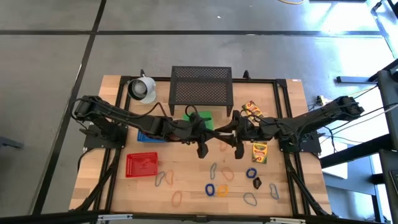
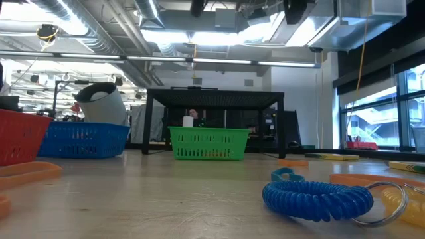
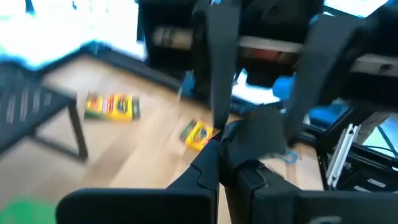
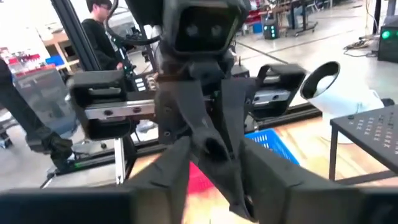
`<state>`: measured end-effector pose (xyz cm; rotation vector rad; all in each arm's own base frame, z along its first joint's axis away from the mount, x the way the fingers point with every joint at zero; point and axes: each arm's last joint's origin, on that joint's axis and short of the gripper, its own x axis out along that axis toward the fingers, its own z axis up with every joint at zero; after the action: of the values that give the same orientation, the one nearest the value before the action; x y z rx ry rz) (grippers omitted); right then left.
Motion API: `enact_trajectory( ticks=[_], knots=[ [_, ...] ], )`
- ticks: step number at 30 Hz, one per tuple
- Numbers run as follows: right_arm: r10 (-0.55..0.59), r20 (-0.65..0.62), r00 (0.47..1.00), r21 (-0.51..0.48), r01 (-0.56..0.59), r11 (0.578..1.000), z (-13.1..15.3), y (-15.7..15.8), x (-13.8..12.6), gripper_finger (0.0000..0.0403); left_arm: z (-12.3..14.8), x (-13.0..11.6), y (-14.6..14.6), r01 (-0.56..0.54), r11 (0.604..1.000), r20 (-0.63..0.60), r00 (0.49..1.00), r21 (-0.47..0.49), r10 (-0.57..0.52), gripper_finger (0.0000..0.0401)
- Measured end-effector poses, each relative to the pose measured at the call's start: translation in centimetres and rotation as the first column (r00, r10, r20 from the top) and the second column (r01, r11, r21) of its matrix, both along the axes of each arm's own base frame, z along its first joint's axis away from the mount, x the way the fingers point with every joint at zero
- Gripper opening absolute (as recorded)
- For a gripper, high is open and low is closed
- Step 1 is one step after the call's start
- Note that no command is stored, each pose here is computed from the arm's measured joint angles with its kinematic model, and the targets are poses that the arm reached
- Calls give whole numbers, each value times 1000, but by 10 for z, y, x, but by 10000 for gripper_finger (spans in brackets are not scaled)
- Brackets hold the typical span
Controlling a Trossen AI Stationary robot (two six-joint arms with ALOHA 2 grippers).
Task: Pick & Place Office Desk Supplies
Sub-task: Put the black rubber band into the blue bin
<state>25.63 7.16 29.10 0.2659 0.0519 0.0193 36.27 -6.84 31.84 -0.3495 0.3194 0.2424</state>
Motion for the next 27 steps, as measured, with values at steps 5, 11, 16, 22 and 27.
enact_trajectory(
  ticks=[5,11,16,22,27],
  knots=[
    [-4,-123,992,-23,1,1000,-2,-4,-14,232,-15,-9,2,-59,994,-165,985,-94,43,4],
    [-14,-343,939,51,33,998,-17,-8,-31,267,-35,-29,5,-120,984,-434,899,-134,51,4],
    [-18,-482,876,99,74,992,-31,-4,-38,260,-51,-55,9,-234,967,-682,724,-104,102,4],
    [-13,-567,824,122,99,988,-43,3,-41,241,-57,-83,15,-291,957,-855,495,7,157,4],
    [-5,-589,808,137,106,985,-48,8,-39,228,-72,-99,21,-299,954,-894,428,-3,131,4]
  ],
)
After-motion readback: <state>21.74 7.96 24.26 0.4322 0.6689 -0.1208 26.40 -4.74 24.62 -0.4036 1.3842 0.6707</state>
